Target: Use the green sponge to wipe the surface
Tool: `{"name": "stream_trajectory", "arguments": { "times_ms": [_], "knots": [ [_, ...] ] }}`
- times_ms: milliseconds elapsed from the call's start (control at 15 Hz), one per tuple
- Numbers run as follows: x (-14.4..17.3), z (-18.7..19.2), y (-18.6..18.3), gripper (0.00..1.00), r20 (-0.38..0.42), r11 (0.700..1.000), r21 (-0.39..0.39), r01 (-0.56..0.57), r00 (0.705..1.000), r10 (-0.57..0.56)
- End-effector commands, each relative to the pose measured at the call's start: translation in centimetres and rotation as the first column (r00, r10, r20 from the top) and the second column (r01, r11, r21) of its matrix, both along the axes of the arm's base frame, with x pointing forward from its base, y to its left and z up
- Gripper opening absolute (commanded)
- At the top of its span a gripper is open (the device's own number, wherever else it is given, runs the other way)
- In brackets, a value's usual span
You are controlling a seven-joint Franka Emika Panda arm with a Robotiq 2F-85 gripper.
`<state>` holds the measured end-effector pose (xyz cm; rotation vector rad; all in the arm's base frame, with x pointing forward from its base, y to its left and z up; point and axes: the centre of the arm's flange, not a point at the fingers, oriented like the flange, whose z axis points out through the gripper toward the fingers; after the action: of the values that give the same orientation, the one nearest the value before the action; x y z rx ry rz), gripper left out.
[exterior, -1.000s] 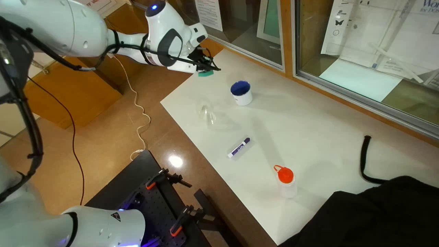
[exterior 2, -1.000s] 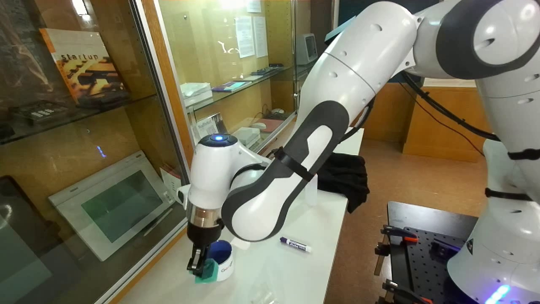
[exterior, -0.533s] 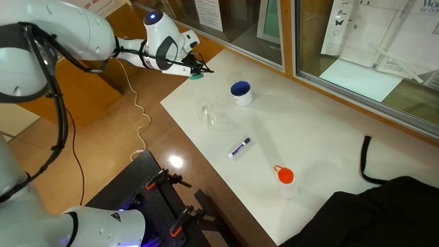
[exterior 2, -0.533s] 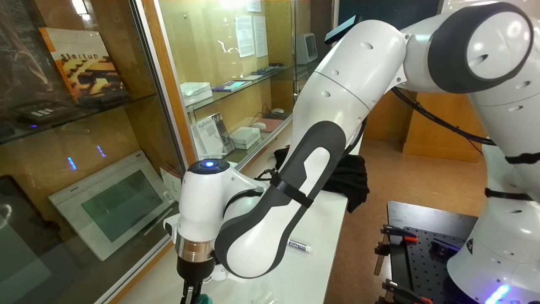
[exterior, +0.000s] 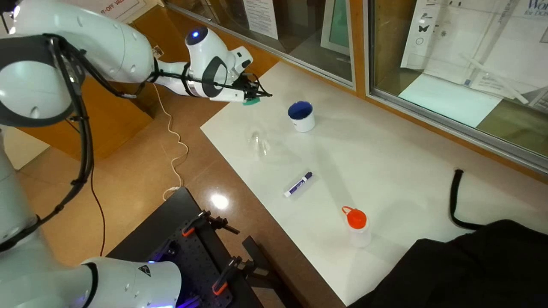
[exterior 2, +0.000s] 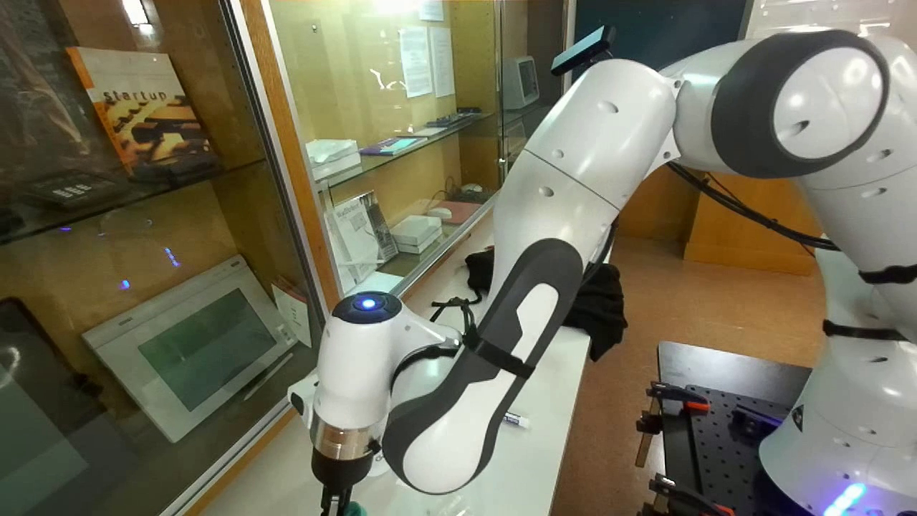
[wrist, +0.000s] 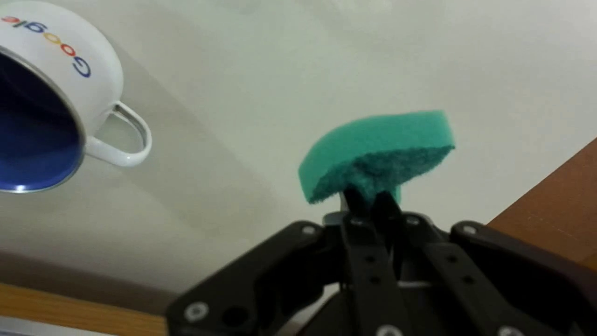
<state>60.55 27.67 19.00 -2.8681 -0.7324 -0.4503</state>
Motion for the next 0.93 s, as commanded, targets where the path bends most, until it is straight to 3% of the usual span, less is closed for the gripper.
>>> {"name": "stream_trajectory", "arguments": {
  "times_ms": [0, 400, 867],
  "knots": [
    [-1.5, -2.4, 0.3, 0.02, 0.113, 0.998, -0.014, -0.062, 0.992, 0.063],
    [-2.5, -7.0, -0.3, 0.02, 0.277, 0.991, 0.020, -0.131, 0.953, 0.120],
    [-4.1, -11.6, 1.9, 0.02, 0.214, 0.973, 0.103, -0.208, 0.960, 0.182]
  ]
}}
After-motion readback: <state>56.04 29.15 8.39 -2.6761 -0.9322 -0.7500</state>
